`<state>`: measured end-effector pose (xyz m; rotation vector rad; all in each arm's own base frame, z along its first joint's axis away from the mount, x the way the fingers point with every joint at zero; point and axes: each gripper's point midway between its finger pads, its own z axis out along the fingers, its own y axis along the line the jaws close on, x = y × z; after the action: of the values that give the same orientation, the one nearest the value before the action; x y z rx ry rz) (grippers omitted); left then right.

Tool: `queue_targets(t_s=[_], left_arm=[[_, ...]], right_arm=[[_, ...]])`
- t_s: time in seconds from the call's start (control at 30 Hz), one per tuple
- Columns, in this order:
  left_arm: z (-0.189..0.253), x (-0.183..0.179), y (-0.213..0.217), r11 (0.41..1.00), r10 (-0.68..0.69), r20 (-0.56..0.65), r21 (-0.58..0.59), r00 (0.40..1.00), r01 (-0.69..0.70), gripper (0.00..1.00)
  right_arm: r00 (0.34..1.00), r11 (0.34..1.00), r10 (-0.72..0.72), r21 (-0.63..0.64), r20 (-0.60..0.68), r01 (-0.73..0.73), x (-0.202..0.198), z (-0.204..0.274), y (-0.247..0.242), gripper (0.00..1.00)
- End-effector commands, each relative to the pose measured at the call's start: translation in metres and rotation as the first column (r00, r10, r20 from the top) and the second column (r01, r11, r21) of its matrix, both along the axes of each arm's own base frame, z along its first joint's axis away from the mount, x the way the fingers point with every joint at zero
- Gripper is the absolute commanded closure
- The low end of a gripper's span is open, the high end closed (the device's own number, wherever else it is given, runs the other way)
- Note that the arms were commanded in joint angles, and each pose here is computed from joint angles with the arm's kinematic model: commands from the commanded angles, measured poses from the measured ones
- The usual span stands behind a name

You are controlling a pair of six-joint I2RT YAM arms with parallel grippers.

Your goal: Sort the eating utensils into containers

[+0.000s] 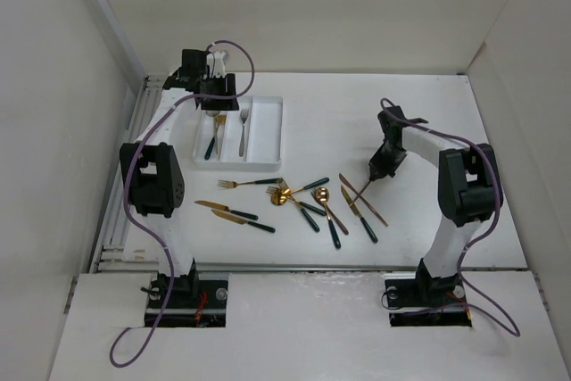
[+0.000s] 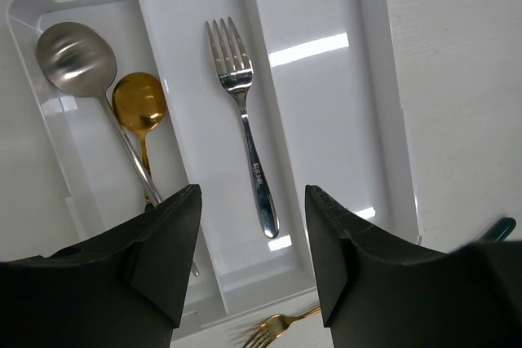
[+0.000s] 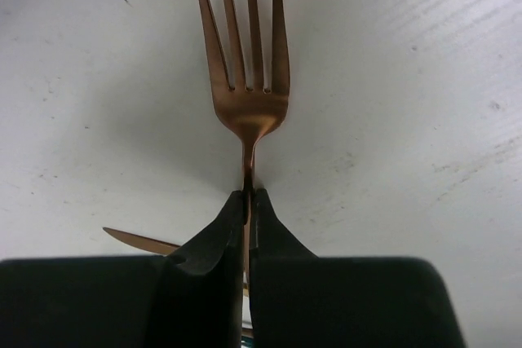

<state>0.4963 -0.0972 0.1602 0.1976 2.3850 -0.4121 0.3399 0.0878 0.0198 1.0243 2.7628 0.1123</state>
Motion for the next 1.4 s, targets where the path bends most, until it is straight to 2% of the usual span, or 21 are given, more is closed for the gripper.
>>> queue_targets(t_s=[0.0,0.13,0.23,0.33,0.4,0.53,0.6,0.67,0.83,0.97,1.2,1.37], left_arm=[[0.033,0.001,0.0,1.0,-0.01,0.074,-0.004,0.997,0.01,0.49],[0.033,-0.002,-0.003,0.999,-0.034,0.067,-0.015,0.997,0.035,0.48],[0.042,-0.003,-0.011,0.995,-0.09,0.091,-0.031,0.992,0.093,0.45],[0.057,-0.009,-0.025,0.981,-0.183,0.115,-0.046,0.976,0.19,0.41],[0.065,-0.017,-0.037,0.965,-0.246,0.122,-0.062,0.962,0.254,0.37],[0.088,-0.04,-0.081,0.885,-0.417,0.17,-0.147,0.893,0.441,0.3],[0.095,-0.059,-0.109,0.809,-0.517,0.196,-0.205,0.833,0.551,0.28],[0.1,-0.074,-0.131,0.754,-0.575,0.211,-0.24,0.791,0.612,0.25],[0.096,-0.089,-0.161,0.712,-0.625,0.205,-0.248,0.754,0.657,0.25],[0.098,-0.094,-0.171,0.701,-0.632,0.201,-0.261,0.748,0.663,0.24],[0.098,-0.099,-0.177,0.682,-0.645,0.203,-0.281,0.737,0.675,0.24],[0.096,-0.097,-0.176,0.694,-0.638,0.198,-0.27,0.744,0.667,0.24]], right_arm=[[0.998,0.997,0.054,-0.046,-0.031,-0.056,0.007,-0.013,-0.008,1.0],[0.998,0.995,0.056,-0.083,0.001,-0.055,0.019,-0.004,-0.013,1.0],[0.992,0.997,0.057,-0.058,0.117,-0.05,0.043,0.028,-0.007,1.0],[0.958,0.999,0.048,-0.005,0.282,-0.049,0.07,0.078,0.004,1.0],[0.904,0.998,0.047,0.014,0.424,-0.059,0.094,0.127,0.012,1.0],[0.788,0.99,0.096,0.024,0.608,-0.139,0.119,0.202,0.058,1.0],[0.723,0.975,0.144,0.028,0.676,-0.22,0.121,0.234,0.097,1.0],[0.684,0.952,0.196,0.032,0.703,-0.306,0.119,0.244,0.136,1.0],[0.605,0.894,0.251,0.059,0.756,-0.445,0.117,0.271,0.193,1.0],[0.575,0.859,0.28,0.067,0.768,-0.508,0.11,0.276,0.218,1.0],[0.549,0.836,0.299,0.063,0.78,-0.545,0.104,0.276,0.236,1.0],[0.566,0.862,0.298,0.039,0.769,-0.506,0.109,0.269,0.228,1.0]])
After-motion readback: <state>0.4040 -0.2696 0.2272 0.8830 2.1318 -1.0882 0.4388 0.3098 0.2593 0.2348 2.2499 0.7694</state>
